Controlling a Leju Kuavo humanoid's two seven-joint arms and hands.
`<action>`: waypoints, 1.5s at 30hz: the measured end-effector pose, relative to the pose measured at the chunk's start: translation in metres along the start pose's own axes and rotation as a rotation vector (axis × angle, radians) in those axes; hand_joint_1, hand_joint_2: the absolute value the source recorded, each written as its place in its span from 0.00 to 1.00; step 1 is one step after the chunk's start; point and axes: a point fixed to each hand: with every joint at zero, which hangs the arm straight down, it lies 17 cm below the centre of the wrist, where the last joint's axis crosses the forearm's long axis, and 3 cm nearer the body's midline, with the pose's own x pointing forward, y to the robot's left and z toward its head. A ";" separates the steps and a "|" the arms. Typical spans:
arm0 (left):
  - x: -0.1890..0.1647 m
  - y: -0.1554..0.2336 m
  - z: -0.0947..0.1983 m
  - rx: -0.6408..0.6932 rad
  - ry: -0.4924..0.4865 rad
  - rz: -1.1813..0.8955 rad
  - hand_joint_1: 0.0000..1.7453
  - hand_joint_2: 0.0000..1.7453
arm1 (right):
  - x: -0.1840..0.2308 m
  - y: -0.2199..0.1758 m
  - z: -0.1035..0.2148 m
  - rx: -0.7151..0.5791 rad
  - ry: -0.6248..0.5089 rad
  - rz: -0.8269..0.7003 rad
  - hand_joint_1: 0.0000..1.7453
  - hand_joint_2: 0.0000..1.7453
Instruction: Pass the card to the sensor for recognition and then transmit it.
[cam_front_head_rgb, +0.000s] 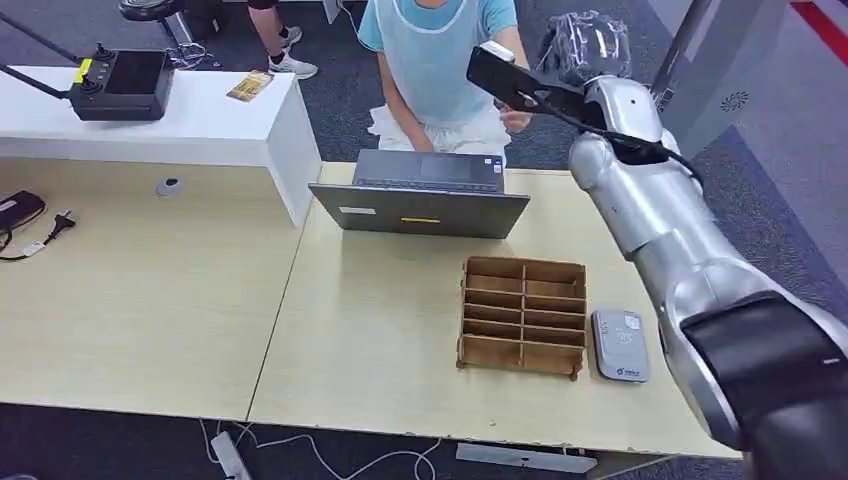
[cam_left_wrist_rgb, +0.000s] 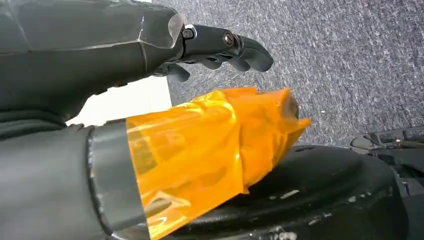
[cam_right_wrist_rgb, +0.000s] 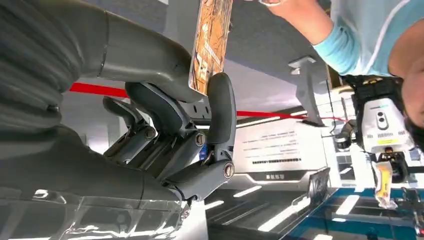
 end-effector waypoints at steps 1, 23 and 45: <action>0.000 0.000 0.000 0.000 0.000 0.000 0.00 0.00 | -0.001 0.001 0.000 0.002 0.002 0.002 1.00 1.00; 0.000 0.000 0.000 -0.002 0.002 0.018 0.00 0.00 | -0.016 0.014 0.004 0.004 0.040 -0.015 0.00 1.00; -0.005 0.005 -0.001 0.012 0.020 0.020 0.00 0.00 | -0.050 -0.077 0.007 -0.302 0.091 0.010 0.00 1.00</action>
